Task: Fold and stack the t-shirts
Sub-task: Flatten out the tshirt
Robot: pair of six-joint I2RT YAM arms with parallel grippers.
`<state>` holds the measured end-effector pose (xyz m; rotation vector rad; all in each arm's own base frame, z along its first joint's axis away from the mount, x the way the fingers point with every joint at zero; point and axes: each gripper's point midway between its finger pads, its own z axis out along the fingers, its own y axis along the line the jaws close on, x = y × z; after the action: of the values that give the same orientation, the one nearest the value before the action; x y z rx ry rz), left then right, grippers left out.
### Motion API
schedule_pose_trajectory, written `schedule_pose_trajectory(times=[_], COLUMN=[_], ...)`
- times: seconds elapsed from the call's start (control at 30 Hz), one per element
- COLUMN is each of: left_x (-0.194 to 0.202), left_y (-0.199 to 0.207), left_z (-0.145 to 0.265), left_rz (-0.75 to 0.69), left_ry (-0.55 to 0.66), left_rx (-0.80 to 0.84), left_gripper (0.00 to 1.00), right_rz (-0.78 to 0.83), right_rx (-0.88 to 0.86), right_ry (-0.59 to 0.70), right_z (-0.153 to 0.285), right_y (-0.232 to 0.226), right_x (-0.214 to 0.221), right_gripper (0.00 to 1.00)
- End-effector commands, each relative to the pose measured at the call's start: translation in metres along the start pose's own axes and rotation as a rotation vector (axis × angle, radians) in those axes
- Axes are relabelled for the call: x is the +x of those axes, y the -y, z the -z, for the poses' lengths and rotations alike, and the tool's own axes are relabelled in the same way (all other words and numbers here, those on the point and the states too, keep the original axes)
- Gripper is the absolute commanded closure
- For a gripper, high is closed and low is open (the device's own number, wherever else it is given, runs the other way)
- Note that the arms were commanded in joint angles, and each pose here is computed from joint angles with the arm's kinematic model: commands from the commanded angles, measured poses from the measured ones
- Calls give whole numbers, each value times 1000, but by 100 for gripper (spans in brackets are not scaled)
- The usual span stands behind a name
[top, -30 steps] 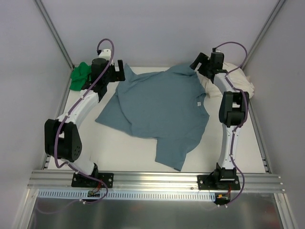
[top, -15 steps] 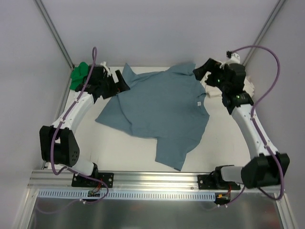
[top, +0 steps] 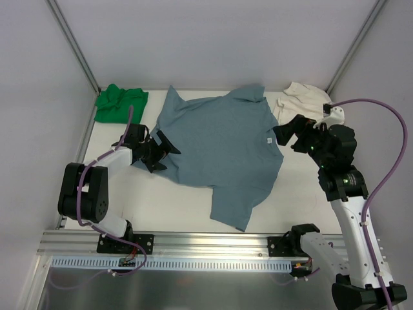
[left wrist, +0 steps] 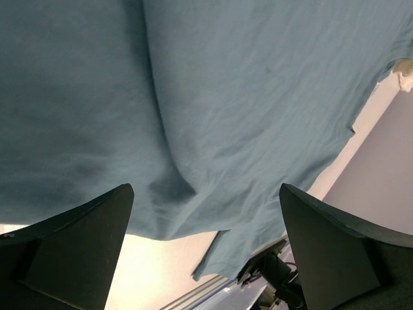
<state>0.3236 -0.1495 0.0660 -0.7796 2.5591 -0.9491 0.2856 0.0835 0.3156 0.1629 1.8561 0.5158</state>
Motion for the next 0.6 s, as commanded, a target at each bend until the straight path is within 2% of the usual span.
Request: schedule_pose_trajectory(times=[0.0,0.17,0.4,0.57], left_x=[-16,-24,-19,-17], left_y=[6,-14,-53,-69], left_z=[11,12,13,9], left_rz=[-8,-15,43,58], left_ry=[111,190,212,216], left_rx=[14,-68,-232,-278], left_gripper=[1,1,1,1], right_rz=[12,-3,10,11], right_rx=[-6,-32,-44,-59], right_ry=[-36,-31,-1,10], right_z=[7,16,29,36], right_y=[1,-4,-9,-13], right_x=[12,15,5,3], right_gripper=[1,1,0,1])
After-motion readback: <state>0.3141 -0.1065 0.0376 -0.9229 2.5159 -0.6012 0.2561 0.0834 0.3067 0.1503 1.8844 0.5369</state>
